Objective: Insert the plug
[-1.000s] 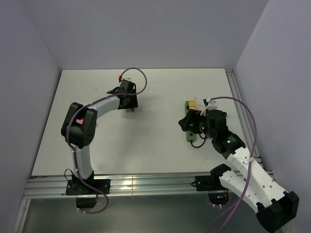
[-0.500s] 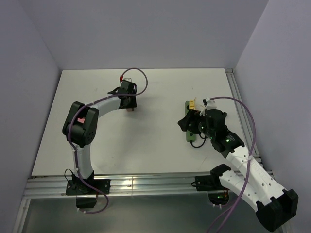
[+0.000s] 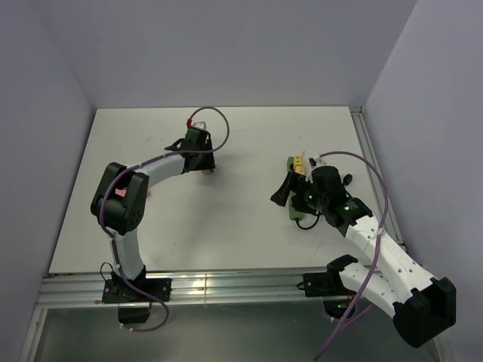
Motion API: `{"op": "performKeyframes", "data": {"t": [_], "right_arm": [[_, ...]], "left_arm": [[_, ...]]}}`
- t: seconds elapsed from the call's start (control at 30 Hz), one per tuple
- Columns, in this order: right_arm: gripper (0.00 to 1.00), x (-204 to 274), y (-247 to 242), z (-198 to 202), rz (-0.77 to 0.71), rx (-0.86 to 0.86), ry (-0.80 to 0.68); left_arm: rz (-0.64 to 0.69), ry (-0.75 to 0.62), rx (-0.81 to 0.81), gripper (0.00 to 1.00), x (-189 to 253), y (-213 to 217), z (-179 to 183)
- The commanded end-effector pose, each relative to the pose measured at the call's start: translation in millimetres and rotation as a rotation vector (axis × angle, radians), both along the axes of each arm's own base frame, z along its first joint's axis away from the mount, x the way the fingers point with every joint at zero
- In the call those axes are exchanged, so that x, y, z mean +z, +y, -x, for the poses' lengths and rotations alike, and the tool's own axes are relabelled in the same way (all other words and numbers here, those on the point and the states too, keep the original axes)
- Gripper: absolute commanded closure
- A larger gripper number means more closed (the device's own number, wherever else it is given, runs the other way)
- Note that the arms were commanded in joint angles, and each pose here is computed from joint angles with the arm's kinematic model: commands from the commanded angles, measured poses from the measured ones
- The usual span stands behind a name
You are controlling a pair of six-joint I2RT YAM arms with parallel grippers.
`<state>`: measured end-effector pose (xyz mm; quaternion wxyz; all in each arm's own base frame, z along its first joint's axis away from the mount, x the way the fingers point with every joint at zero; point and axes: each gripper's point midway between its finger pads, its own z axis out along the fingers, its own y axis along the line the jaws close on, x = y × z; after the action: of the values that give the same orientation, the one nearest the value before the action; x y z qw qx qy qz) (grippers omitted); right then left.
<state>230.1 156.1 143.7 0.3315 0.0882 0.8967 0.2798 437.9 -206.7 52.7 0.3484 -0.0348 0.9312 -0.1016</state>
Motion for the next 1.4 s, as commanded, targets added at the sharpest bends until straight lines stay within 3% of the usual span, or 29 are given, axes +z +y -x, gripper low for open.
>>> {"op": "performKeyframes", "data": {"t": [0.0, 0.2, 0.37, 0.5, 0.57, 0.7, 0.83, 1.0, 1.23, 1.37], "right_arm": [[0.05, 3.3, 12.0, 24.6, -0.081, 0.079, 0.036], [0.05, 56.2, 13.3, 47.4, -0.126, 0.193, -0.136], [0.07, 79.9, 12.4, 60.0, -0.131, 0.24, -0.179], [0.09, 95.9, 19.6, 75.1, -0.236, 0.277, -0.249], [0.1, 108.6, 30.0, 81.2, -0.339, 0.315, -0.291], [0.14, 119.5, 43.7, 82.7, -0.531, 0.262, -0.169], [0.14, 153.8, 44.6, 91.0, -0.656, 0.262, -0.226], [0.13, 178.1, 40.0, 97.7, -0.609, 0.283, -0.264], [0.12, 202.9, 55.0, 99.2, -0.712, 0.37, -0.245], [0.11, 212.6, 63.4, 96.7, -0.723, 0.415, -0.221]], "left_arm": [[0.181, -0.123, -0.048, 1.0, 63.0, -39.2, 7.3], [0.452, -0.098, -0.24, 1.0, 96.8, -101.9, 55.4], [0.633, -0.108, -0.426, 1.0, 144.5, -121.3, 110.5], [0.81, -0.133, -0.66, 1.0, 200.4, -133.0, 165.3], [0.824, -0.163, -0.737, 1.0, 212.5, -133.6, 185.3], [0.788, -0.305, -0.845, 1.0, 239.5, -120.4, 220.1], [0.788, -0.398, -0.92, 1.0, 248.4, -109.7, 241.1], [0.742, -0.463, -0.897, 1.0, 259.6, -99.8, 242.6], [0.842, -0.638, -1.129, 1.0, 293.2, -91.3, 293.4], [0.819, -0.748, -1.232, 1.0, 311.3, -95.4, 316.3]]}}
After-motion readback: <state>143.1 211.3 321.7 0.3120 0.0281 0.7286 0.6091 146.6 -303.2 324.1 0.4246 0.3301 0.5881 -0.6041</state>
